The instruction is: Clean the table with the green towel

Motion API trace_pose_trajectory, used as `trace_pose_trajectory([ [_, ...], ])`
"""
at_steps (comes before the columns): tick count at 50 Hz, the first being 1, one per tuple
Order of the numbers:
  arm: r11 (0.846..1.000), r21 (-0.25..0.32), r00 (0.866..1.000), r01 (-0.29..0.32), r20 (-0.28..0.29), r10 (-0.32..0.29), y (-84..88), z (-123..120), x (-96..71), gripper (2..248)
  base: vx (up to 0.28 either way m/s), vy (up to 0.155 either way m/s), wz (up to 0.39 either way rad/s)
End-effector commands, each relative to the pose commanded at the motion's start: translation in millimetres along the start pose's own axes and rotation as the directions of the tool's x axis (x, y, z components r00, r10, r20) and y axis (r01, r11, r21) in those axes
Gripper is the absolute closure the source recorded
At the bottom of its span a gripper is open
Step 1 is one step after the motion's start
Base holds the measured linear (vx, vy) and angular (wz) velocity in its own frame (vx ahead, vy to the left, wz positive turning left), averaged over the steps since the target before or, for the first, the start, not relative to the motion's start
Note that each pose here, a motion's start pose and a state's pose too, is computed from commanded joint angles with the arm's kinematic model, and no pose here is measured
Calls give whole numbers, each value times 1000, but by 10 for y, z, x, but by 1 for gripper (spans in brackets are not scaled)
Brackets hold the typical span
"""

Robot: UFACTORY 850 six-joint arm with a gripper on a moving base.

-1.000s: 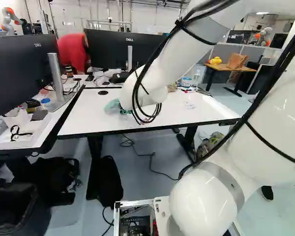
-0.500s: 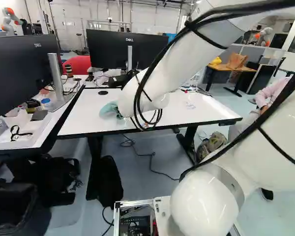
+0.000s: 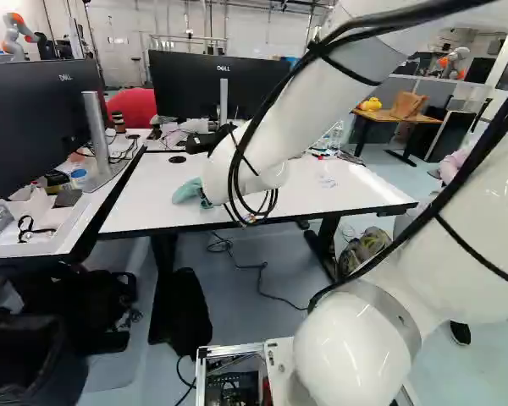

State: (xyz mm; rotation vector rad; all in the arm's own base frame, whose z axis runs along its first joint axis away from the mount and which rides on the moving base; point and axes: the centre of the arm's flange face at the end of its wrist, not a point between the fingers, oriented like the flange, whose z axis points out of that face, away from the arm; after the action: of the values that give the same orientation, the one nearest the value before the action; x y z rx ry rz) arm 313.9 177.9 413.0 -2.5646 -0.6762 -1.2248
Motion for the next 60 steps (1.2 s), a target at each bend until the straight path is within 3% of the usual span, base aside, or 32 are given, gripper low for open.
trace_pose_trajectory([
  [20, 1000, 0, 998, 0, 58, 0, 0, 192, -109, 200, 0, 0, 0],
  [60, 1000, 0, 994, 0, 105, 0, 0, 189, -151, 200, 0, 0, 0],
])
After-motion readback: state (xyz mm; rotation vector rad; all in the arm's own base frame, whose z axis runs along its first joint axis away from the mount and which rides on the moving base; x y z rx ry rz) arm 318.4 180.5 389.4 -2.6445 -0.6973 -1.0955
